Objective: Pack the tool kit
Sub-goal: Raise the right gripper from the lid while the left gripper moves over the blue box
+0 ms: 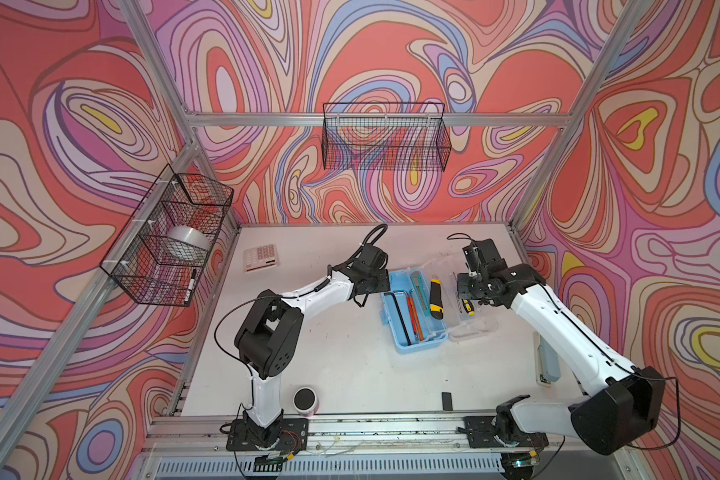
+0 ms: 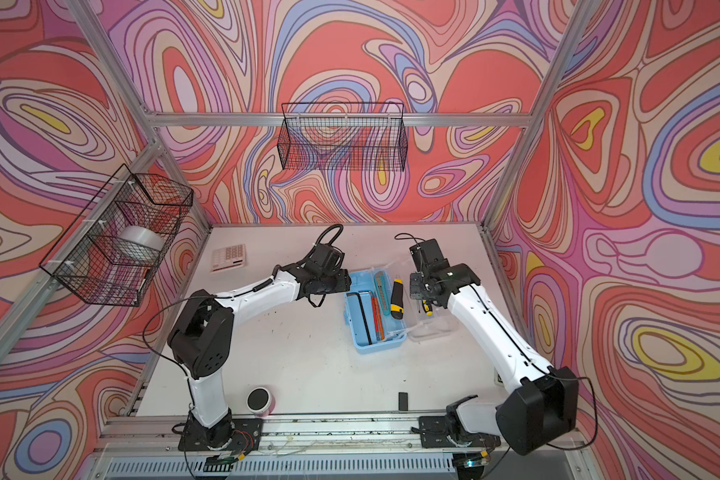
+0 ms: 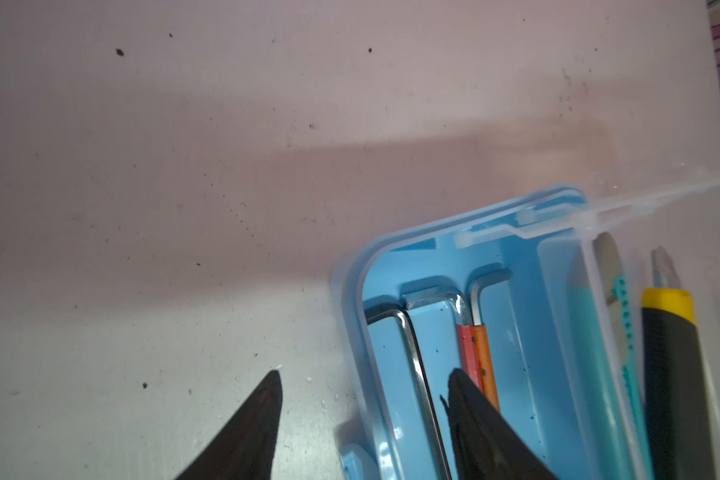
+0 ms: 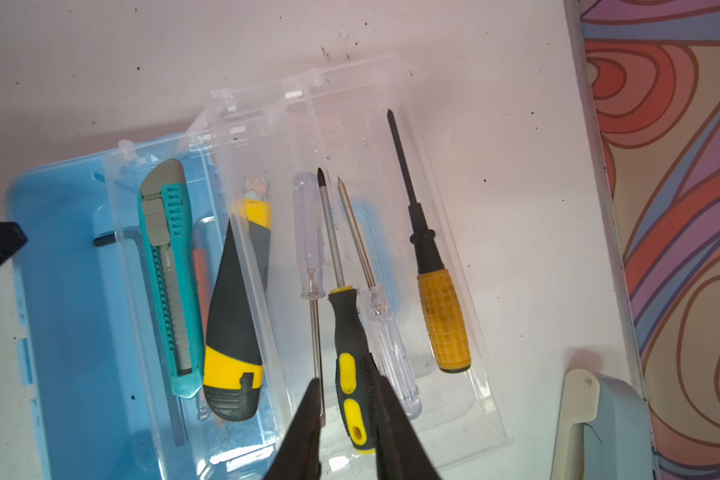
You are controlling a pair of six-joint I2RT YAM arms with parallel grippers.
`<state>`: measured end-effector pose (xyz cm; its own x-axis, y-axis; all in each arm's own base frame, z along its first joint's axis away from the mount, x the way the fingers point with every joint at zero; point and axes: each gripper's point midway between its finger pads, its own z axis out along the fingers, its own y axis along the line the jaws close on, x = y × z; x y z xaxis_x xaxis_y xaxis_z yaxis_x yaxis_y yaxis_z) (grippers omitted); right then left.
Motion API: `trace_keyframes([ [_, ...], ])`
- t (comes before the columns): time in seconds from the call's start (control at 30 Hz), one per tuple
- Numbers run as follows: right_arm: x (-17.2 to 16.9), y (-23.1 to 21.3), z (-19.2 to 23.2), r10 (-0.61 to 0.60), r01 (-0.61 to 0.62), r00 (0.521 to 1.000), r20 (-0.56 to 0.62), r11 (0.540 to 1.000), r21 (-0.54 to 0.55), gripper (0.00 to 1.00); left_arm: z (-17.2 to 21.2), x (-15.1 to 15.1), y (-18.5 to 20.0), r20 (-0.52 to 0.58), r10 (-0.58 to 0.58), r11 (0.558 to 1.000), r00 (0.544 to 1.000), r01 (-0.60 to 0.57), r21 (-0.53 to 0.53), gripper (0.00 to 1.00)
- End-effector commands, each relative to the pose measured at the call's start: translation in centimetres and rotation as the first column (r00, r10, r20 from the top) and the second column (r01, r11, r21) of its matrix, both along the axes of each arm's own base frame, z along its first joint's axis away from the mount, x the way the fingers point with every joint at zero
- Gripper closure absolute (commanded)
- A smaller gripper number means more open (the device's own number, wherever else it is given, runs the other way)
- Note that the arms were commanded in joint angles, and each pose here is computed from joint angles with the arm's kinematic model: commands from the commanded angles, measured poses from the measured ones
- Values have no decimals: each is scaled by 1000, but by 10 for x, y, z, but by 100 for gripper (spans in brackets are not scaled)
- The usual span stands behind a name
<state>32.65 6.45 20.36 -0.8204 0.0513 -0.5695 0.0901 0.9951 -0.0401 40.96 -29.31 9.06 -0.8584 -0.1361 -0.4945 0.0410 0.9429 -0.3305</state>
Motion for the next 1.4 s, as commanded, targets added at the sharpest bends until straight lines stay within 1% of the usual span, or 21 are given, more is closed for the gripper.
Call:
trace_keyframes([
  [0.0, 2, 3, 7, 6, -8, 999, 47, 1000, 29, 78, -25, -5, 14, -64, 42, 995, 997, -35, 95, 41],
  [0.13, 3, 5, 6, 10, -12, 998, 58, 999, 43, 78, -32, 0, 16, -59, 69, 991, 996, -62, 116, 46],
  [0.27, 5, 7, 10, 3, -10, 995, 95, 998, 68, 77, -32, 8, 19, -42, 80, 986, 996, -73, 152, 51],
  [0.4, 8, 5, 11, -25, 13, 992, 121, 995, 97, 77, -32, 17, 22, -37, 83, 984, 996, -75, 164, 53],
  [0.43, 9, 3, 9, -39, 24, 991, 124, 992, 125, 77, -32, 19, 24, -37, 84, 983, 996, -77, 168, 53],
  [0.57, 10, -10, -3, -113, 80, 987, 115, 963, 257, 77, -32, 27, 43, -42, 108, 978, 993, -98, 186, 53],
  [0.67, 5, -21, -11, -172, 128, 979, 109, 936, 328, 78, -27, 34, 62, -31, 137, 974, 990, -129, 184, 53],
  [0.77, -2, -31, -14, -221, 169, 969, 112, 920, 353, 78, -21, 41, 77, -10, 157, 972, 988, -152, 182, 53],
  [0.87, -11, -40, -18, -267, 213, 958, 106, 908, 360, 77, -18, 48, 84, 1, 165, 971, 986, -162, 173, 53],
  [1.0, -25, -54, -25, -327, 275, 941, 88, 890, 364, 77, -14, 58, 80, 15, 150, 976, 989, -151, 154, 53],
  [1.1, -37, -59, -35, -347, 296, 935, 69, 874, 386, 76, -10, 67, 71, 20, 133, 983, 991, -134, 127, 53],
  [1.27, -57, -51, -72, -343, 313, 939, -19, 830, 463, 67, -4, 75, 53, 16, 109, 993, 994, -109, 46, 56],
  [1.37, -64, -44, -92, -343, 319, 938, -48, 802, 505, 67, 1, 78, 43, 20, 94, 996, 995, -94, -2, 60],
])
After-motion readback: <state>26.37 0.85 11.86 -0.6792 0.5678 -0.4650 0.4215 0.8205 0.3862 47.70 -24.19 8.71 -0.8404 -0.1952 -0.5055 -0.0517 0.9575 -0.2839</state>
